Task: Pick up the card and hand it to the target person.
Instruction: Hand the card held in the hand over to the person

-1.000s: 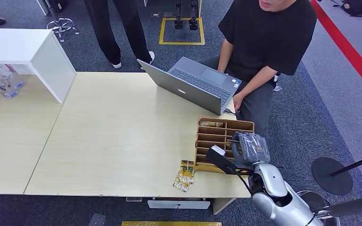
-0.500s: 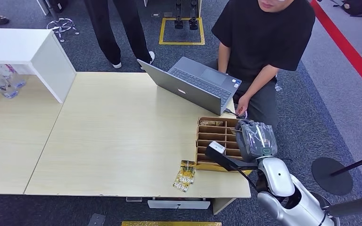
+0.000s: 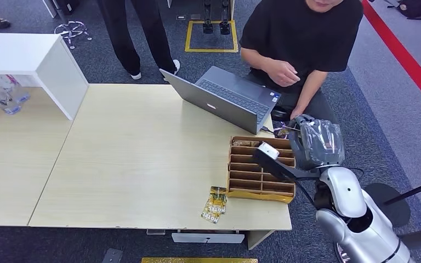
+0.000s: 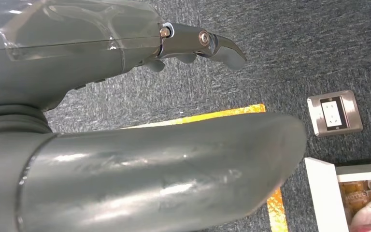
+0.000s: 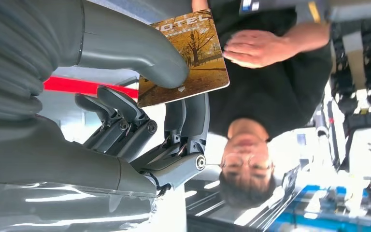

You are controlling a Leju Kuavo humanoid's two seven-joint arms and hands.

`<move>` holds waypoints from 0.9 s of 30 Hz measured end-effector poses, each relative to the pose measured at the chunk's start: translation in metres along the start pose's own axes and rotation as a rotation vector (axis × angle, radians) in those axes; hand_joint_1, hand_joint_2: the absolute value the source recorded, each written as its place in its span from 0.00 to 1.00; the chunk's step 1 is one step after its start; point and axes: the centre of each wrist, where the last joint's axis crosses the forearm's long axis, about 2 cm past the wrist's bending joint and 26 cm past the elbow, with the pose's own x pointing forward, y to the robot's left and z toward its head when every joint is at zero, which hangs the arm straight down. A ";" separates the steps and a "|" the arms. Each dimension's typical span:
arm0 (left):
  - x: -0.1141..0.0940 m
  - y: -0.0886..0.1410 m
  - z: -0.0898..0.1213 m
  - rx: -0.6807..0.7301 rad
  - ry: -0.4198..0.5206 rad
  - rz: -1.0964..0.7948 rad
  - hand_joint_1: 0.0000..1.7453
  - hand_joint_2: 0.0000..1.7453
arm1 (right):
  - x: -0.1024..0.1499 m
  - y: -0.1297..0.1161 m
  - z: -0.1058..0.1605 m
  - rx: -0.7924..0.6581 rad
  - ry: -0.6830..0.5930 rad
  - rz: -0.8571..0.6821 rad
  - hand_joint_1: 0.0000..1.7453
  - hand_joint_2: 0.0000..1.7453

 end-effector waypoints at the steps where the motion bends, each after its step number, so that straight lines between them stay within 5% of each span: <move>1: 0.001 0.000 0.000 0.000 0.000 -0.002 0.00 0.00 | -0.003 -0.003 -0.003 -0.015 0.006 -0.002 1.00 1.00; 12: 0.009 0.000 -0.003 -0.008 -0.007 -0.030 0.00 0.00 | -0.033 -0.029 -0.030 -0.174 0.067 0.020 0.99 1.00; 24: 0.013 -0.001 -0.004 -0.015 -0.013 -0.050 0.00 0.00 | -0.052 -0.024 -0.037 -0.196 0.129 0.032 0.88 1.00; 25: 0.013 -0.001 -0.004 -0.016 -0.013 -0.052 0.00 0.00 | -0.053 -0.023 -0.037 -0.191 0.132 0.035 0.73 1.00; 27: 0.013 -0.001 -0.004 -0.017 -0.014 -0.054 0.00 0.00 | -0.055 -0.020 -0.037 -0.183 0.137 0.040 0.28 1.00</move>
